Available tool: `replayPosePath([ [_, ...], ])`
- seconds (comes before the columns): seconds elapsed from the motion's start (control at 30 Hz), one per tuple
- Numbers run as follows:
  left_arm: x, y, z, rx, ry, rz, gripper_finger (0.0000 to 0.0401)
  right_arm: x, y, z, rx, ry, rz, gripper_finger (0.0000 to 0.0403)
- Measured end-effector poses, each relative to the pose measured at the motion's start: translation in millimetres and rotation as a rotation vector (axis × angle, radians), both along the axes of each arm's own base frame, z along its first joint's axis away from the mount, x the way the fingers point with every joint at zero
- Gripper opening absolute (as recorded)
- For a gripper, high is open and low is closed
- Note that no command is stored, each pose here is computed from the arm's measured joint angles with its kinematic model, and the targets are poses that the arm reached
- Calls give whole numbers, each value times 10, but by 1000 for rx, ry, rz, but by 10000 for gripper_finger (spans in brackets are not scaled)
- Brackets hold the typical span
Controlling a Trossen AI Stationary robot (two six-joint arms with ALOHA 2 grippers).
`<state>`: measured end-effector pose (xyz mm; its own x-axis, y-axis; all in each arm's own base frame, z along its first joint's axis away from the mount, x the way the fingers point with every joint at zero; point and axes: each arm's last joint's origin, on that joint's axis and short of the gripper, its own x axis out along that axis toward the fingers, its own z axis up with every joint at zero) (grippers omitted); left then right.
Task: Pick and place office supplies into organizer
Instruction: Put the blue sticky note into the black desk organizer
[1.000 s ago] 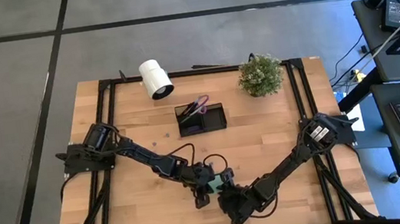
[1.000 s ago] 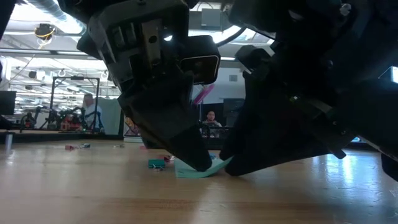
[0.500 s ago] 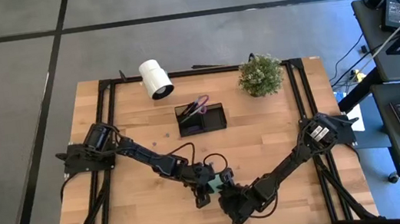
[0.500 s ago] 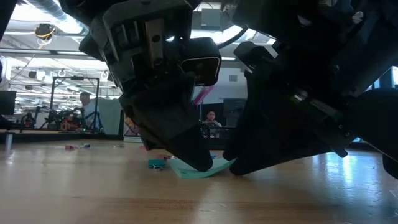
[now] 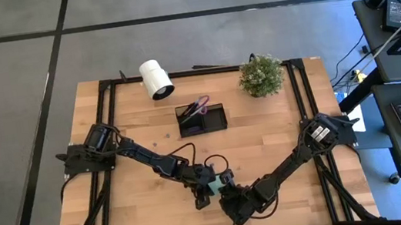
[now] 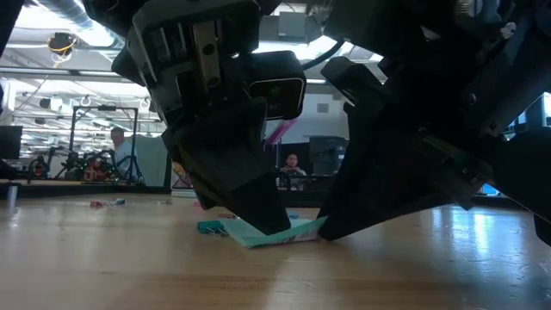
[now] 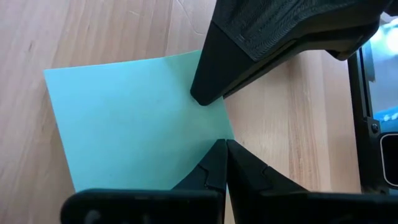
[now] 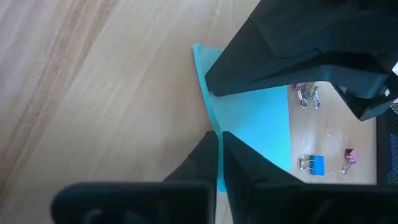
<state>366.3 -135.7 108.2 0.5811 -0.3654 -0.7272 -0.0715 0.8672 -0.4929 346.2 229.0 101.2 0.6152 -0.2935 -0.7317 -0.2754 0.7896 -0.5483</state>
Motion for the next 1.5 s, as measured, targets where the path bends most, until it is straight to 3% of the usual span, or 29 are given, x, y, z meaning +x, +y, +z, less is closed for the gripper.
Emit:
replayPosePath([
  [0.47,11,13,74,32,-62,-52,13,29,9,74,-22,40,6,11],
  [0.8,-74,44,608,68,-197,-124,71,39,-17,287,-39,120,-76,11],
  [1.0,-239,28,1118,91,-353,-180,69,-35,-96,712,47,31,-169,10],
  [1.23,-557,-11,1637,285,-518,-137,61,-198,-298,1378,69,-127,-237,10],
  [1.5,-921,-66,1905,444,-529,-38,61,-362,-661,1721,-93,-178,-347,10],
])
